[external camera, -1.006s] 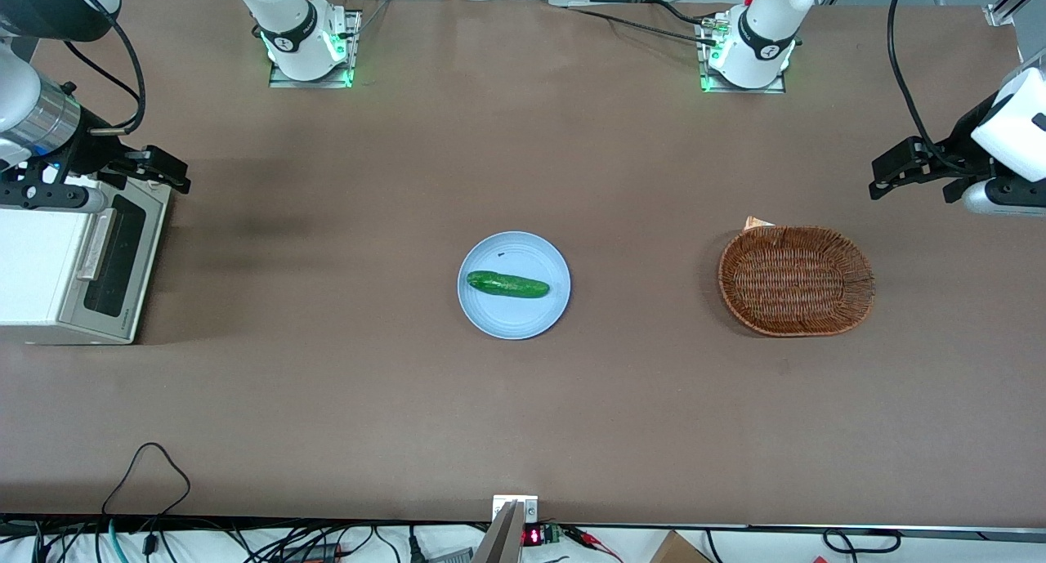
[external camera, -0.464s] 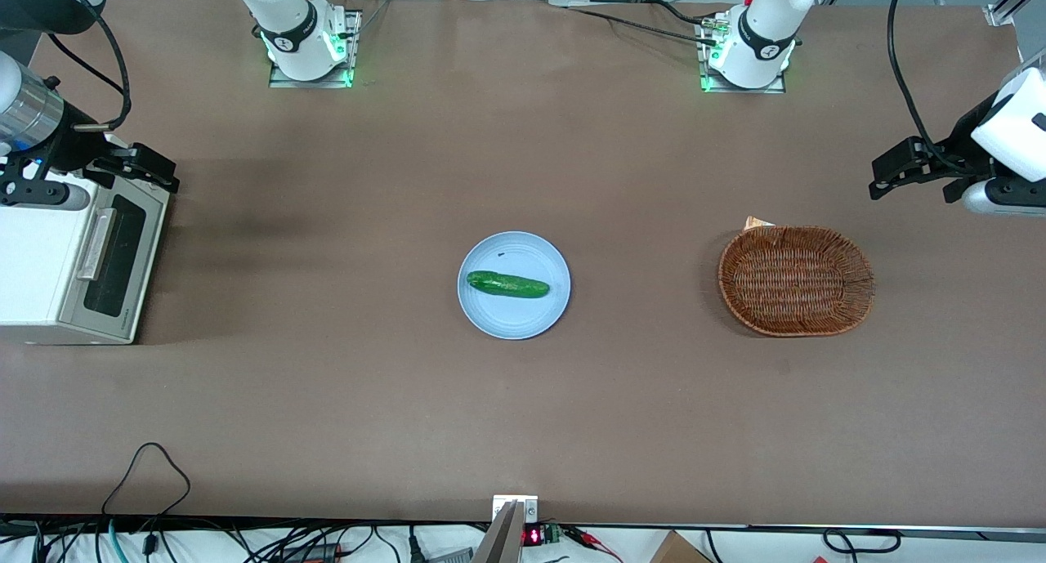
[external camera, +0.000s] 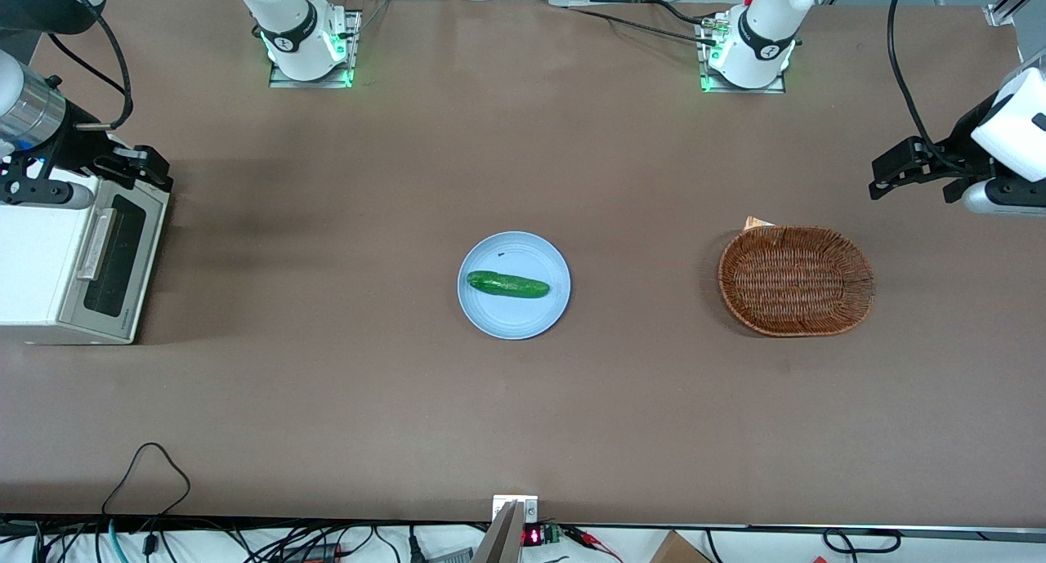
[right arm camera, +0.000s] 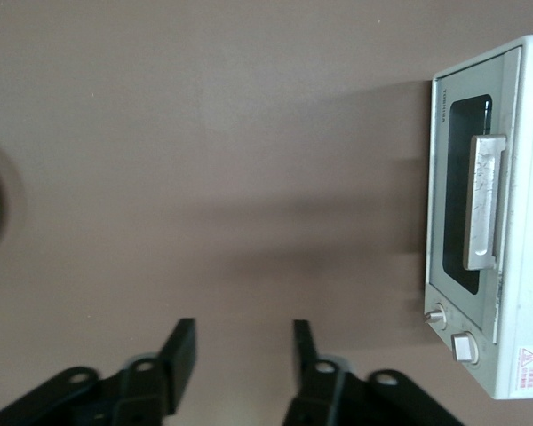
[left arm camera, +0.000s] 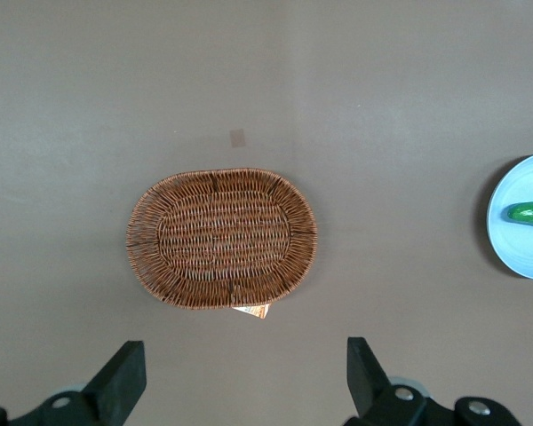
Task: Open oven door with right arm only
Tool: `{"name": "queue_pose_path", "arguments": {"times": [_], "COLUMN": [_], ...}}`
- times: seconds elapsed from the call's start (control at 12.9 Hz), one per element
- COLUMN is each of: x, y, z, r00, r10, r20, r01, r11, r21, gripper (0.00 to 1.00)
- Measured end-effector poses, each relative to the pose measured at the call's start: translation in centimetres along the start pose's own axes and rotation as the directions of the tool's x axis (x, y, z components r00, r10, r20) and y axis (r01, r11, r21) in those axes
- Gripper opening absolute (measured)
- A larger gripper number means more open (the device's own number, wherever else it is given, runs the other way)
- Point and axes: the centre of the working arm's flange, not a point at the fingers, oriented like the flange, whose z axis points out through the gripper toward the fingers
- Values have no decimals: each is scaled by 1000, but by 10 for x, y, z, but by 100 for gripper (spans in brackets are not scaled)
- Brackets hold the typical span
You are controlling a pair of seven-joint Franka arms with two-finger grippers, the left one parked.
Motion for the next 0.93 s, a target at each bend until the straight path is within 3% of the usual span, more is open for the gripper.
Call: {"name": "queue_pose_path", "arguments": {"times": [0.23,0.31,0.54,0.93], "x": [0,0,0,7], "y": [-1,-1,-1,17], "z": [0,1,4,34], "r00": [1000,1000,999,991], "r10": [-3,-7,-31,-51], "r20": [3,5,16,127], "r01": [3,7,31,80], "r11": [1000,1000,999,968], "r21": [0,-1,-16,-236], "gripper": [8,2,2,1]}}
